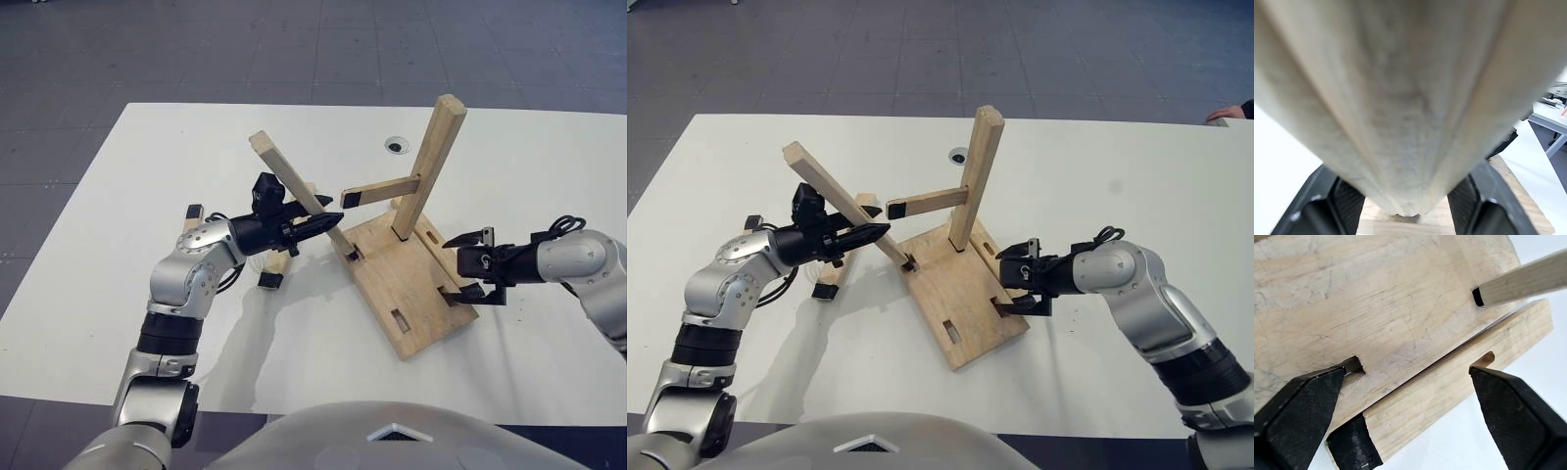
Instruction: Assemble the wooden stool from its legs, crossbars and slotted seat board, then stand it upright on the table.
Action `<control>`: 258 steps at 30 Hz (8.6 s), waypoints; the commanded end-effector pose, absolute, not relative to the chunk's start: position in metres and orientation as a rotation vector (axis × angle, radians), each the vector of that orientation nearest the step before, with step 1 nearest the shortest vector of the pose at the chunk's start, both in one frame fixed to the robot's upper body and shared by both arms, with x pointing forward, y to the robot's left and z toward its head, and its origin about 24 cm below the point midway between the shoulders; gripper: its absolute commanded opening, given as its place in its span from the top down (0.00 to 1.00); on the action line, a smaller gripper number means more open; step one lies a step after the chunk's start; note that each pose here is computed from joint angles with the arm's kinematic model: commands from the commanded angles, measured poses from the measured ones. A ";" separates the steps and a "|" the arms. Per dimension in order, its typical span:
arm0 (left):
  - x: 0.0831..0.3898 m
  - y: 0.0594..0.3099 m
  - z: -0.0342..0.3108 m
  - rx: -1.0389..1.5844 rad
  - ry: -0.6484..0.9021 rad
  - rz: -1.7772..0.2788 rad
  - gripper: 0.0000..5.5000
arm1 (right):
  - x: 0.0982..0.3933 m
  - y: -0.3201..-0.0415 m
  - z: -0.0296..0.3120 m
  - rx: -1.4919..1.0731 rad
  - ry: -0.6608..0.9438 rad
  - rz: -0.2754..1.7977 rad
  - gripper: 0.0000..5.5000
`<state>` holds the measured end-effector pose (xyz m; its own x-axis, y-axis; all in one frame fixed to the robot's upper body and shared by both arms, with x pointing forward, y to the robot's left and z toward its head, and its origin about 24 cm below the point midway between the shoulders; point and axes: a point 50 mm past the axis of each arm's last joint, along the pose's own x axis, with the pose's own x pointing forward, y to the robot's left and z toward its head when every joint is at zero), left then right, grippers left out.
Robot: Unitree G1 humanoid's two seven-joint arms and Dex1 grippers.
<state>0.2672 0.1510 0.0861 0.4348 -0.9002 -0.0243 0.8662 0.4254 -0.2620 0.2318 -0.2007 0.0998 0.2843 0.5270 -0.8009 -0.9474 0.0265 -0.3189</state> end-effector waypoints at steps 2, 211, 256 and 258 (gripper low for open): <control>0.271 0.155 0.068 -0.228 0.221 -1.058 0.63 | 0.238 -0.197 0.106 -0.989 0.521 1.236 0.15; 0.340 0.220 0.124 0.440 0.277 -1.178 0.00 | 0.262 -0.130 0.122 -0.364 0.418 1.353 0.26; 0.277 0.090 0.063 -0.353 0.742 -0.518 0.17 | 0.220 -0.144 0.000 -0.377 0.762 1.319 0.25; 0.285 0.089 0.077 -0.394 0.643 -0.518 0.17 | 0.220 -0.146 0.000 -0.381 0.764 1.313 0.25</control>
